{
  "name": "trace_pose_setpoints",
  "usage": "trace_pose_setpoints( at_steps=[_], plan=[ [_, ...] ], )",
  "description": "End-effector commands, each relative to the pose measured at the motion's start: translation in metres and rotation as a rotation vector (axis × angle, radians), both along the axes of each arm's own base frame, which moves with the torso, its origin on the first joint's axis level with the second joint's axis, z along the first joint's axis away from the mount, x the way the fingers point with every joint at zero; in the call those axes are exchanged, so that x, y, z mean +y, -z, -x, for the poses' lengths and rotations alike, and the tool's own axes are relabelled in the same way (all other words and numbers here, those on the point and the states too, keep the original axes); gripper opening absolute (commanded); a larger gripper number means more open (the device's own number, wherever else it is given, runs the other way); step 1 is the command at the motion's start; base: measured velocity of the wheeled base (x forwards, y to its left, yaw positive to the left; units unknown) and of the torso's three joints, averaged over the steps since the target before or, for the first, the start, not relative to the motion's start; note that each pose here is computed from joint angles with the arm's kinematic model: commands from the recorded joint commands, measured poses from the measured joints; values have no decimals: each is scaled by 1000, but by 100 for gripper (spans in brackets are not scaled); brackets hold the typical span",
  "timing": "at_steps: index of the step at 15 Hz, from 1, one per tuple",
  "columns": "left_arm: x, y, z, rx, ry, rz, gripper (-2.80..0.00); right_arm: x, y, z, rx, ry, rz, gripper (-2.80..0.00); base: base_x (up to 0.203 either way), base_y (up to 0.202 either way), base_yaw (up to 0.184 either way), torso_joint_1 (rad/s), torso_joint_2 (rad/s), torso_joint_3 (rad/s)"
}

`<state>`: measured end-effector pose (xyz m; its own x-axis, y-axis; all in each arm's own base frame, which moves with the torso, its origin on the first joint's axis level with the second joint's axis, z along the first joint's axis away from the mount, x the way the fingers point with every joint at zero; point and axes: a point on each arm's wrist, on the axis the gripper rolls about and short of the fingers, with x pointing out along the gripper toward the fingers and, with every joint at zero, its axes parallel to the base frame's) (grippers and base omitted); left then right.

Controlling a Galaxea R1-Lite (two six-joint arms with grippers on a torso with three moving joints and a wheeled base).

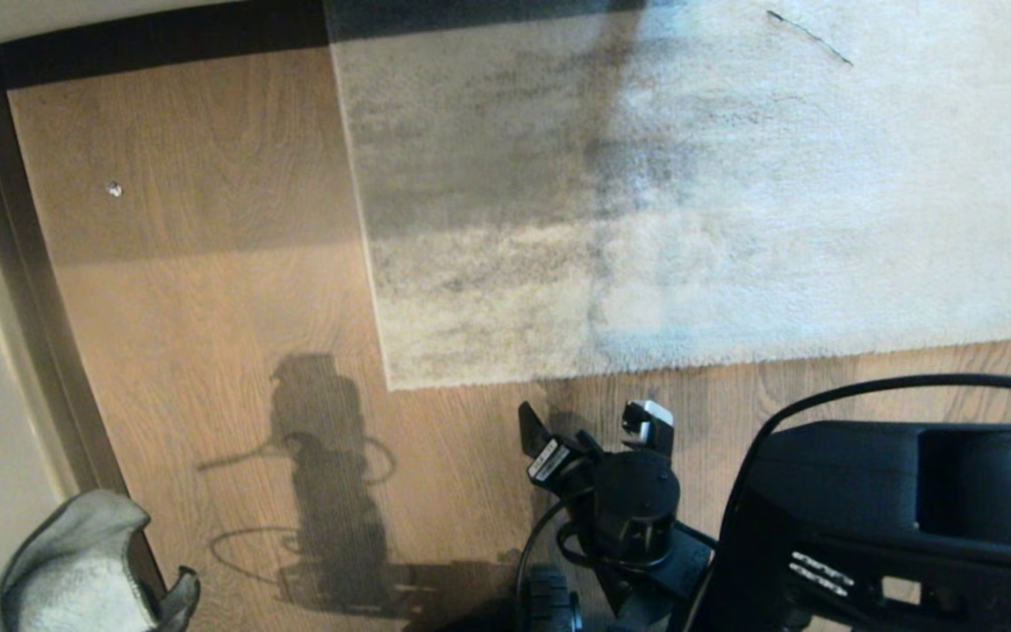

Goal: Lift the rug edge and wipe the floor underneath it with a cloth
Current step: Lift up the carpet

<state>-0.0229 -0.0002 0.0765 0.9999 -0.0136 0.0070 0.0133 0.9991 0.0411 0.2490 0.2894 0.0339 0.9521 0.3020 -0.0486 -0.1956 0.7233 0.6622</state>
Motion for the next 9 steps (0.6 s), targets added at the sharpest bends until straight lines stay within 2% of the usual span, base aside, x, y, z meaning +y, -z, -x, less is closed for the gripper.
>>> trace_pose_setpoints(
  at_steps=[1,9],
  plan=[
    [0,0,0,-1,0,0,-280,4,6,-10,-24,17,-34,0,0,0,0,0,0,0],
    [0,0,0,-1,0,0,-280,22,-2,-41,-105,40,-130,0,0,0,0,0,0,0]
  ],
)
